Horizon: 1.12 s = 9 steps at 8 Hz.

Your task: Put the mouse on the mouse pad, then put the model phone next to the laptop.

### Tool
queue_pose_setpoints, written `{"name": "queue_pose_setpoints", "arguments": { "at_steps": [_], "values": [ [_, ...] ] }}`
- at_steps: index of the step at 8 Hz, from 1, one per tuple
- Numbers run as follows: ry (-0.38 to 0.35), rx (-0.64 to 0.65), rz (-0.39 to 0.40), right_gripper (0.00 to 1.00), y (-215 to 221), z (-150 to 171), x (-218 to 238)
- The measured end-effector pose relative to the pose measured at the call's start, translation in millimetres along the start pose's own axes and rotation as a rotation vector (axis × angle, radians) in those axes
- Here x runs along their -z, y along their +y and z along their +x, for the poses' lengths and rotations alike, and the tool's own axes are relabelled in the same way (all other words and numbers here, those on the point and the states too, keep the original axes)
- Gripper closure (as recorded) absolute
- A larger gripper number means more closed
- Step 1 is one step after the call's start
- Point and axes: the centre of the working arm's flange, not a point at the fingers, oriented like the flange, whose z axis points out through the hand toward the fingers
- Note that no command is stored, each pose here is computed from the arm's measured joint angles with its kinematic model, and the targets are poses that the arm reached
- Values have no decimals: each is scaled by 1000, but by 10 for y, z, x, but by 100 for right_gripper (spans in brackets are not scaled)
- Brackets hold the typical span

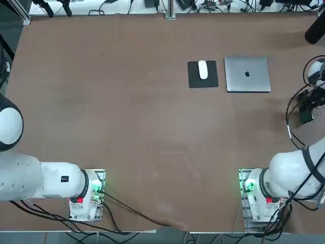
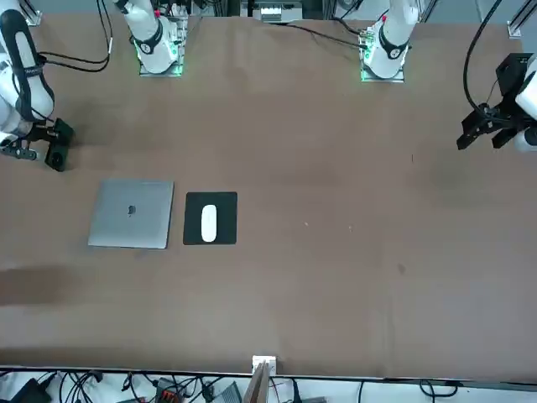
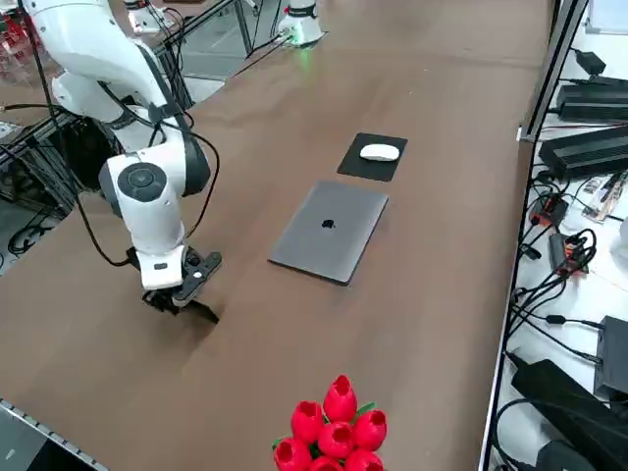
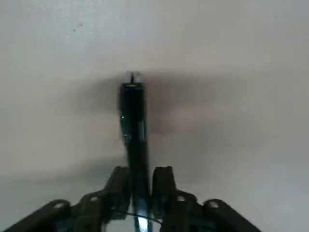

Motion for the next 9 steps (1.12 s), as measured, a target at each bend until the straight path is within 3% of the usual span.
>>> {"name": "queue_pose_setpoints", "arguments": {
  "at_steps": [1,5,7,9],
  "values": [
    [7,15,2,84,-62,58,64],
    [56,134,-1,84,-500,601,738],
    [77,166,85,84,-898,998,1231],
    [75,200,215,84,-1017,1246,1374]
  ]
}}
